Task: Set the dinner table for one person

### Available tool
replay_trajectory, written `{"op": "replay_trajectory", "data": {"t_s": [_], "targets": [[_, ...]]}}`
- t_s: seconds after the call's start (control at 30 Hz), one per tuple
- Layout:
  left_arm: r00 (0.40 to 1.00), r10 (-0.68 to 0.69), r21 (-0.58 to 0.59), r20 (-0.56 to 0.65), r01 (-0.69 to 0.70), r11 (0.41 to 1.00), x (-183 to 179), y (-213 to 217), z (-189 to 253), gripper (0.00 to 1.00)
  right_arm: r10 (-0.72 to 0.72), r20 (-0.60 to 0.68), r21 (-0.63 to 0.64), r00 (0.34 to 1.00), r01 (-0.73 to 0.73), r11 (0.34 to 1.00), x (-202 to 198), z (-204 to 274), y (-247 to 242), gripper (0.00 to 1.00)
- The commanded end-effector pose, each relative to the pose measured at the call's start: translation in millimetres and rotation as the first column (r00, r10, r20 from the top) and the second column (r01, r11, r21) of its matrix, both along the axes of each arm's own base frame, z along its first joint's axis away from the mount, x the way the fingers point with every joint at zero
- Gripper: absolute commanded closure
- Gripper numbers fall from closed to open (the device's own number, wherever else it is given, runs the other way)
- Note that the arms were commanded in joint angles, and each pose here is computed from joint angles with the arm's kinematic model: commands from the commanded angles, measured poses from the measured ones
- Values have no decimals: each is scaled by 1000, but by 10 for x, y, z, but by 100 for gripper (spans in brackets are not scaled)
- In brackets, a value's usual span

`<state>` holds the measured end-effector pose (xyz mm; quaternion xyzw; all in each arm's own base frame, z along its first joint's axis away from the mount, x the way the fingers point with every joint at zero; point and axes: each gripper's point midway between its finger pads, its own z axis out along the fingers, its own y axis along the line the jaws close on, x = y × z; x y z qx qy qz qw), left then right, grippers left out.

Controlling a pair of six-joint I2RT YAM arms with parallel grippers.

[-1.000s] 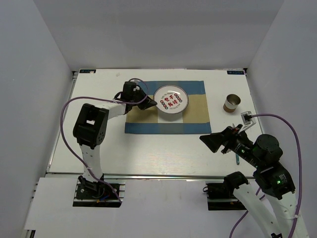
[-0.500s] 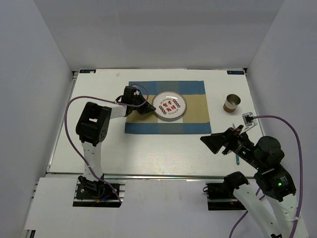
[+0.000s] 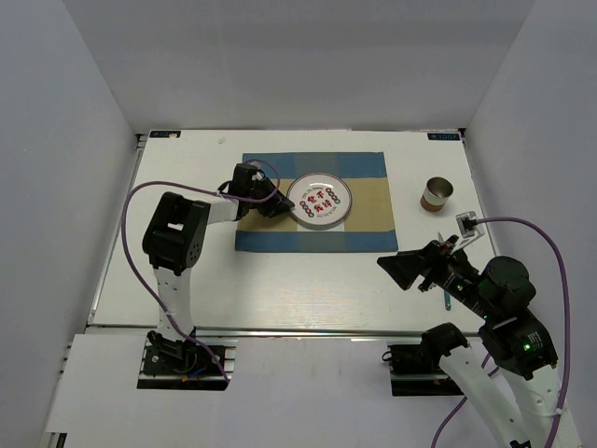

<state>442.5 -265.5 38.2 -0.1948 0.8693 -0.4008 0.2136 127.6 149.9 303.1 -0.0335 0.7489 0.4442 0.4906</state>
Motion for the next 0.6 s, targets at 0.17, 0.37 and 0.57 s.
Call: {"op": "replay_trajectory", "data": {"t_s": [0.17, 0.37, 0.57], "targets": [[993, 58, 53, 102, -64, 997, 82, 164, 587, 2, -7, 18, -15, 1000, 7, 1000, 99, -51, 19, 11], [969, 178, 259, 169, -218, 941, 56, 599, 1035, 2, -268, -220, -230, 938, 217, 949, 785, -990, -132, 11], [967, 211, 492, 144, -255, 832, -264, 1142, 1374, 2, -550, -188, -470, 814, 417, 778, 1609, -1194, -445, 11]]}}
